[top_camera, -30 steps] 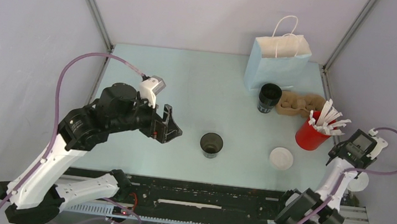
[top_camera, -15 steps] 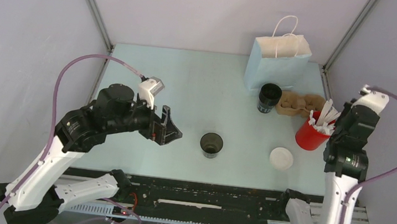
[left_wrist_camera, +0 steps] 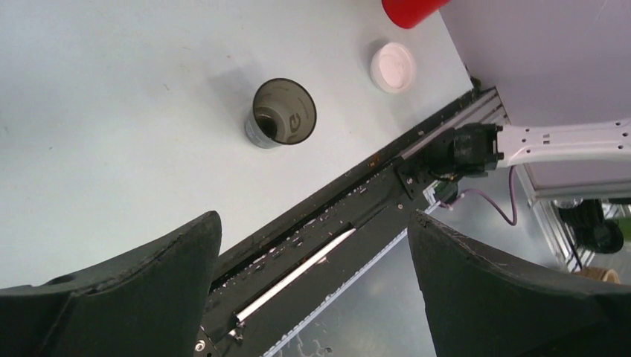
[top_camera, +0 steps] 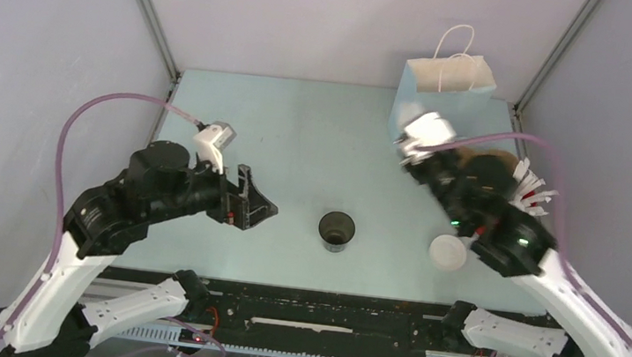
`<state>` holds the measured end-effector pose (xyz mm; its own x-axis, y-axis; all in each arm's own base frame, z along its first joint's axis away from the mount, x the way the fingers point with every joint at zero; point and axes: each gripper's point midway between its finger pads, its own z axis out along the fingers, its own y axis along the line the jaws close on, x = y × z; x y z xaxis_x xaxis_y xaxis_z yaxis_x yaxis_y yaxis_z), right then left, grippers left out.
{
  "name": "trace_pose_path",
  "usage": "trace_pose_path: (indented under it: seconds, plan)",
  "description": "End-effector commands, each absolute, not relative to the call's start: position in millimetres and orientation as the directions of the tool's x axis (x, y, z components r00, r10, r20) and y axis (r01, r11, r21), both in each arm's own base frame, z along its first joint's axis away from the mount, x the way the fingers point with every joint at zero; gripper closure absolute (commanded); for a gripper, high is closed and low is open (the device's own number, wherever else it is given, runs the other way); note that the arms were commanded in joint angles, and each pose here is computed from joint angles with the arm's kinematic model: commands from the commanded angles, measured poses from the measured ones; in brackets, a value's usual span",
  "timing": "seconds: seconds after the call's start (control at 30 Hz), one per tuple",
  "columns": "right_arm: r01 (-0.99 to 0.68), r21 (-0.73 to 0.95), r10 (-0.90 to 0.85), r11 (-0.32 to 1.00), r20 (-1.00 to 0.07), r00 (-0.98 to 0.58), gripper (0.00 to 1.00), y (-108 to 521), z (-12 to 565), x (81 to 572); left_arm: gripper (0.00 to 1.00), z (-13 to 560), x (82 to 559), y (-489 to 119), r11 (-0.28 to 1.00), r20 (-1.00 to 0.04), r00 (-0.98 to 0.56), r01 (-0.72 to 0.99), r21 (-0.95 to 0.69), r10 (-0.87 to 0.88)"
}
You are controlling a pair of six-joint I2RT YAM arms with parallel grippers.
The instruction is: Pack the takeout coffee
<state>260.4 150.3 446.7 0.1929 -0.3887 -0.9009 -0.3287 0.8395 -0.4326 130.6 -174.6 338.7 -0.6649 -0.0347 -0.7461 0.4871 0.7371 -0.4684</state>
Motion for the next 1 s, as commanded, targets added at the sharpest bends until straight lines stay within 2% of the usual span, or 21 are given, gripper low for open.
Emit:
trace_pose_path:
  seconds: [0.0, 0.17, 0.27, 0.5, 0.8, 0.97]
  plan:
    - [-0.638, -0.563, -0.586, 0.525, -0.783, 0.209, 0.68, 247.4, 340.7, 237.7, 0.0, 346.0, 136.9, -151.5, 0.786, -0.749, -0.646, 0.384, -0.485, -0.147]
    - [-0.875, -0.406, -0.554, 0.263, -0.806, 0.208, 0.68, 305.9, 254.4, 180.8, 0.0, 329.0, 143.8, -134.7, 0.804, -0.703, -0.673, 0.276, -0.527, -0.229]
    - [-0.908, -0.364, -0.614, 0.209, -0.771, 0.168, 0.68, 307.3, 217.6, 172.0, 0.0, 321.1, 147.5, -131.8, 0.791, -0.68, -0.68, 0.242, -0.562, -0.275]
    - [-0.922, -0.353, -0.693, 0.157, -0.704, 0.152, 0.67, 298.3, 182.9, 167.5, 0.0, 312.8, 149.3, -139.3, 0.746, -0.657, -0.68, 0.242, -0.621, -0.326]
    - [-0.844, -0.507, -0.774, 0.176, -0.601, 0.199, 0.67, 295.3, 170.1, 197.5, 0.0, 304.9, 142.3, -139.3, 0.75, -0.647, -0.702, 0.249, -0.614, -0.297]
    - [-0.827, -0.527, -0.76, 0.196, -0.615, 0.212, 0.67, 298.4, 178.6, 200.1, 0.0, 301.8, 140.3, -141.9, 0.74, -0.638, -0.712, 0.253, -0.623, -0.294]
